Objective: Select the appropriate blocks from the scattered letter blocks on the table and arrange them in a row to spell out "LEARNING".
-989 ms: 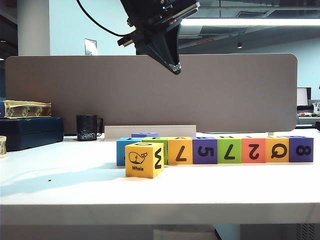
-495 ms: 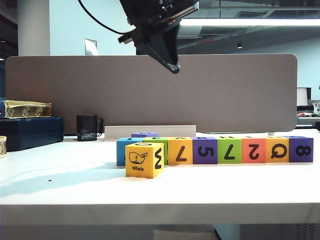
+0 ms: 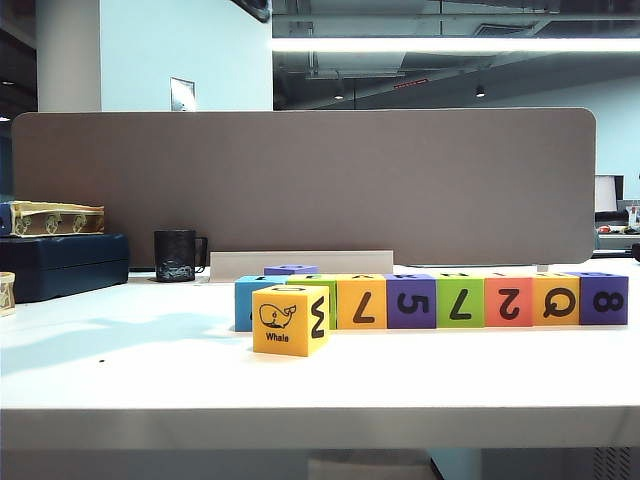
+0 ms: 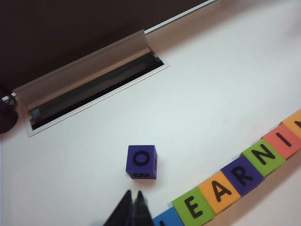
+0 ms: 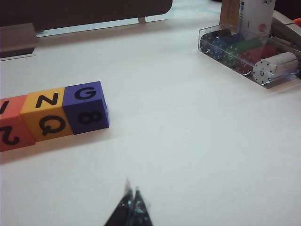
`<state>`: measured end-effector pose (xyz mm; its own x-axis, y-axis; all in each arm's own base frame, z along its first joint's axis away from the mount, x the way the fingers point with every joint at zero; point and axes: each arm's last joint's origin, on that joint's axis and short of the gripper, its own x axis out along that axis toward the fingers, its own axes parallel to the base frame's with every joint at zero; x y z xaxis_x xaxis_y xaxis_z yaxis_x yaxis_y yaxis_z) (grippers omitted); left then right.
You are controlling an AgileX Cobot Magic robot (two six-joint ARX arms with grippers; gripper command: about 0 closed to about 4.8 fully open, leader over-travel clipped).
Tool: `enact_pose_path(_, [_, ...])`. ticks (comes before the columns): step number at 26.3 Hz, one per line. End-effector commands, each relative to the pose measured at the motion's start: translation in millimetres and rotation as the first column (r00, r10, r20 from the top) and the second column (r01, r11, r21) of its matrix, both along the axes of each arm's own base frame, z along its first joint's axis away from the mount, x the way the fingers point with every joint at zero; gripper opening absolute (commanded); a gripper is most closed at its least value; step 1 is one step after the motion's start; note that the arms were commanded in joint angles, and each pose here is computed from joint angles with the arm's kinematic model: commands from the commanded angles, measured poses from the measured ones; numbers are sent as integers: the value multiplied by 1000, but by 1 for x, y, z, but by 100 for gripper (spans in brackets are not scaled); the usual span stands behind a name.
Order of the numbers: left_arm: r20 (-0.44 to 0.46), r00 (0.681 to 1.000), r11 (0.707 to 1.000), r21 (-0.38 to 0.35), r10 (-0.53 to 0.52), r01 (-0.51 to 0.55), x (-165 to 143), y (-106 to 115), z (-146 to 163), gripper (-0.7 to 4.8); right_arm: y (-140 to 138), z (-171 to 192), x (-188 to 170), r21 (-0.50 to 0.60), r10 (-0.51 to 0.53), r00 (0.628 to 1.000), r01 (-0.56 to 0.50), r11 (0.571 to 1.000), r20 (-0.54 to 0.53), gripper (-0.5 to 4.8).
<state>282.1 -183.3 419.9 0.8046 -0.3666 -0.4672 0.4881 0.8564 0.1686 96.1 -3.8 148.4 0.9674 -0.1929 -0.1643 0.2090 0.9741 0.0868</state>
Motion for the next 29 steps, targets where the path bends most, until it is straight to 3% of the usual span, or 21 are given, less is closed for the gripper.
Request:
enact_pose_path(1, [4,1000,1000,-10,17,-17,-5,15,7,-6,0,0,0,-2,-1,1000,1,1000,11,-1])
enact_pose_path(10, [105,986,989,-76,133,-125,-31,67,-16,-5,0,0,0,-2,-1,1000,1,1000,11,-1])
enact_pose_path(15, [141,958,966,-100,250,-238,-55,110,-38,-6,0,0,0,-2,-1,1000,1,1000,11,-1])
enact_pose_path(23, [146,898,909,-108,415,-403,-97,159,-77,-5,0,0,0,-2,-2,1000,2,1000,12,-1])
enact_pose_path(29, [165,835,847,-195,526,-495,-132,179,-135,-5,0,0,0,-2,-1,1000,1,1000,12,-1])
